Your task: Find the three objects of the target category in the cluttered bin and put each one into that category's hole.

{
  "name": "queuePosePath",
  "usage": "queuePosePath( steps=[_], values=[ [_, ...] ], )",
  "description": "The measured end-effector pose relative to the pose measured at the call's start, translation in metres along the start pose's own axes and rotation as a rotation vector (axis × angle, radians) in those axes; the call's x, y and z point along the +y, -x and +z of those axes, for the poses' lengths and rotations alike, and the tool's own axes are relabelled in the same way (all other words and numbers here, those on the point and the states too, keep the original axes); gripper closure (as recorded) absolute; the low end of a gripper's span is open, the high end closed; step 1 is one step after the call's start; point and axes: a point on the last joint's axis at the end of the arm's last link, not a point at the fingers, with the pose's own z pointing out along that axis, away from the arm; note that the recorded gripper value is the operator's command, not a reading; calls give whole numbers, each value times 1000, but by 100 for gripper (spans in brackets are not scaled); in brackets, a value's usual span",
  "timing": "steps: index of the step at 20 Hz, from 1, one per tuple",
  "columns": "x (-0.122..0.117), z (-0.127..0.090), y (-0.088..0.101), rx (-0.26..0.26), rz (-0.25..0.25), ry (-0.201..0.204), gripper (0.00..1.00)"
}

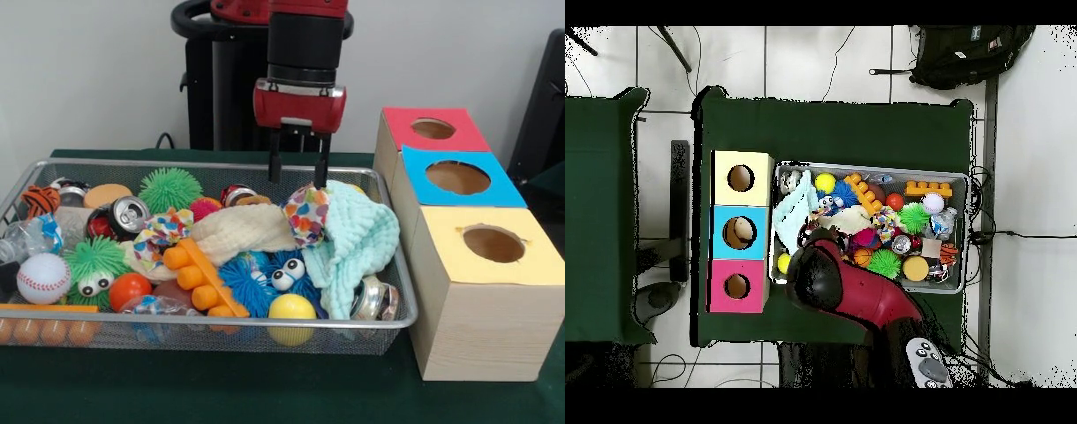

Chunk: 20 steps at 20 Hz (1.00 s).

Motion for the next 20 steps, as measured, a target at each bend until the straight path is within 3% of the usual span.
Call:
queuePosePath(
  steps=[20],
  values=[
    [4,0,1,0,2,3,0]
  ],
)
